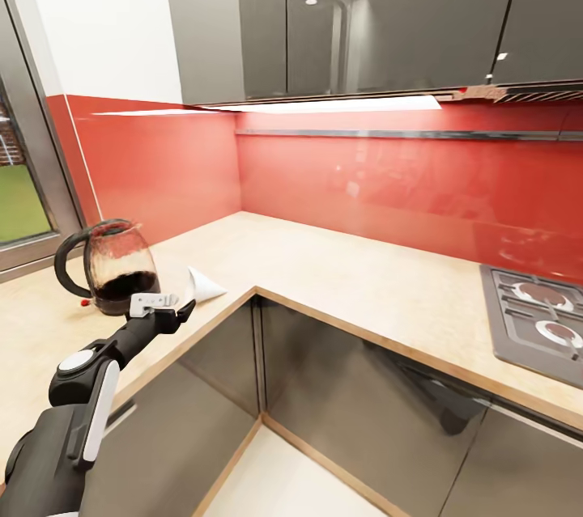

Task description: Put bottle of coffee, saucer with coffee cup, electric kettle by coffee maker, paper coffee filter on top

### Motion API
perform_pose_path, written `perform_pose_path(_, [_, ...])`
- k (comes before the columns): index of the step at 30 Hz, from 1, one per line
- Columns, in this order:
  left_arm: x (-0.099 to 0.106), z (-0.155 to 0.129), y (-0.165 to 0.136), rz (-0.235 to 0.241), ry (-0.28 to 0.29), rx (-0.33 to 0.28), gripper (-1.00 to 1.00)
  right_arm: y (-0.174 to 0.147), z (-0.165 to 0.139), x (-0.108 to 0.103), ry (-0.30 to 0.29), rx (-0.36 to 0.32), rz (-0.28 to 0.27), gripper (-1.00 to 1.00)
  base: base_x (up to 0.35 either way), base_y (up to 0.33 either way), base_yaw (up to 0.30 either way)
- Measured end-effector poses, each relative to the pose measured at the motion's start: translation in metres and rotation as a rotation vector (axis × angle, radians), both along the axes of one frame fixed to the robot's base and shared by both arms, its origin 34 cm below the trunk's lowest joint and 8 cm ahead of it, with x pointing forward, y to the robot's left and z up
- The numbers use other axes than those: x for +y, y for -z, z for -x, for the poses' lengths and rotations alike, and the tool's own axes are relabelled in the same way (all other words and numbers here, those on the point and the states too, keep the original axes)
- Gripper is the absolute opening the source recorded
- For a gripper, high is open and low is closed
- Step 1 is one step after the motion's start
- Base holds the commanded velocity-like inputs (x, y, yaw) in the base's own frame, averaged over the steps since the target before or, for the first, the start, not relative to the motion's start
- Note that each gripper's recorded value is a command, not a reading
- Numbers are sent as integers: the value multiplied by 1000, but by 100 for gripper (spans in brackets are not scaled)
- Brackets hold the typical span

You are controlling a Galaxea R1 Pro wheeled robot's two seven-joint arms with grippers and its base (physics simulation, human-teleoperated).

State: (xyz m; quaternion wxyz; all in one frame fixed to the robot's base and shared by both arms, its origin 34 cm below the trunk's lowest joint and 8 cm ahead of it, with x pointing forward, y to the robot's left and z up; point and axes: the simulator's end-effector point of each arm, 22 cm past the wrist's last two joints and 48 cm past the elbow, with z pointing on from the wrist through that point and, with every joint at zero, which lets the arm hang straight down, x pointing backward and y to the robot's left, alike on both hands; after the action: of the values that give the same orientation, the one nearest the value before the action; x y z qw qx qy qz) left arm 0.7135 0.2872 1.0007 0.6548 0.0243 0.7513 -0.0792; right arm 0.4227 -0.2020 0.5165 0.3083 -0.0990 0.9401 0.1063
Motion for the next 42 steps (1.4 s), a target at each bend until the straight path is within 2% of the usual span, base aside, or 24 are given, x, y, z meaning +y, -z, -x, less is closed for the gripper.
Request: perform_pose_path(42, [3, -1, 5, 2, -8, 12, 100, 0, 0, 0, 0, -1, 0, 100, 2, -1, -11])
